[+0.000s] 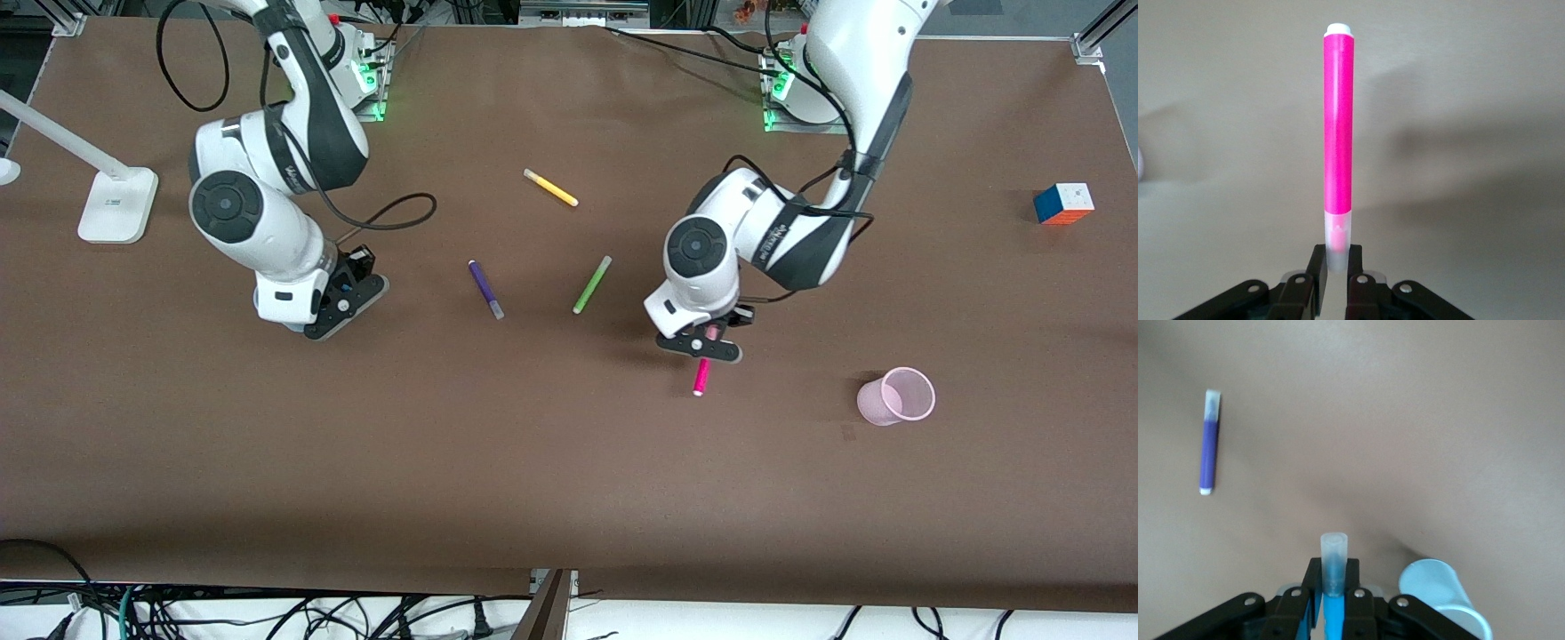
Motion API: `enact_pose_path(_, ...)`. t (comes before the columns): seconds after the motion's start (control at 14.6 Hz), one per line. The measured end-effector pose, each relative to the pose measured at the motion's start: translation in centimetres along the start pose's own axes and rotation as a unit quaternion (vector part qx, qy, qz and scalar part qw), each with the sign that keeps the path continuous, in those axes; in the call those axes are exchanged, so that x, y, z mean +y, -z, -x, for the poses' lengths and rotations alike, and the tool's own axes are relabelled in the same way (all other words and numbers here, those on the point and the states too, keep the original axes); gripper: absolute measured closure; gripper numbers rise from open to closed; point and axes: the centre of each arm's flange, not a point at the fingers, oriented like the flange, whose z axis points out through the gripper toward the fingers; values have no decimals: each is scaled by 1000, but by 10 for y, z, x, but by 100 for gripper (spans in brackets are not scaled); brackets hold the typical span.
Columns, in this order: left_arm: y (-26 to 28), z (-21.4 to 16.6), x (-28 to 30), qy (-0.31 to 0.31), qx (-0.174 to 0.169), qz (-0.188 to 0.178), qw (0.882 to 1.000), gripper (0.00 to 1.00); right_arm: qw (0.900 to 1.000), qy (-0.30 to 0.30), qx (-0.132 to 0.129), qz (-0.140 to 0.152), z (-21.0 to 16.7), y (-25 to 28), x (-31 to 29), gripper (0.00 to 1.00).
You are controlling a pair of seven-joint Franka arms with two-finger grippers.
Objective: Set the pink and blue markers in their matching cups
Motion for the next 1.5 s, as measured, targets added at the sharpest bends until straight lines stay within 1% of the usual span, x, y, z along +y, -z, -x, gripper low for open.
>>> enact_pose_path(0.07,6,-5,-22,-17,-4,0,1000,84,1000,23,5,-11,6,4,7,83)
enact_pose_path(0.14,10,-9,-43,-33,-8,1,999,84,998,46,13,-30,14,6,16,83)
enact_pose_path(0.27,12,-12,-81,-59,-16,4,998,84,991,99,38,-77,36,8,42,83)
enact_pose_path(0.34,11,-12,-95,-70,-22,5,997,84,985,128,55,-102,48,7,56,83)
enact_pose_path(0.48,5,-9,-123,-93,-47,7,994,84,967,186,93,-147,78,3,82,83)
enact_pose_path(0.61,1,-6,-160,-123,-71,7,990,84,949,234,124,-170,103,-2,102,83)
enact_pose_path(0.75,0,-1,-197,-166,-95,-10,982,84,933,276,149,-177,114,-5,109,83)
enact_pose_path(0.82,1,2,-209,-185,-112,-25,976,84,923,296,166,-180,116,-8,112,83)
enact_pose_path(0.96,4,9,-225,-215,-152,-73,962,84,897,337,210,-196,126,-25,123,83)
enact_pose_path(1.02,5,11,-230,-228,-170,-102,953,84,882,353,233,-207,134,-39,131,83)
enact_pose_path(1.09,7,12,-235,-242,-185,-129,944,84,870,363,251,-218,143,-55,140,83)
enact_pose_path(1.16,8,13,-241,-257,-197,-154,933,84,861,372,264,-226,152,-69,148,83)
enact_pose_path(1.3,10,10,-252,-289,-215,-202,911,84,847,390,278,-230,162,-86,157,83)
enact_pose_path(1.37,8,9,-256,-299,-223,-218,902,84,842,398,281,-230,163,-88,157,83)
enact_pose_path(1.5,-1,6,-257,-309,-235,-230,892,84,836,409,286,-228,162,-86,156,83)
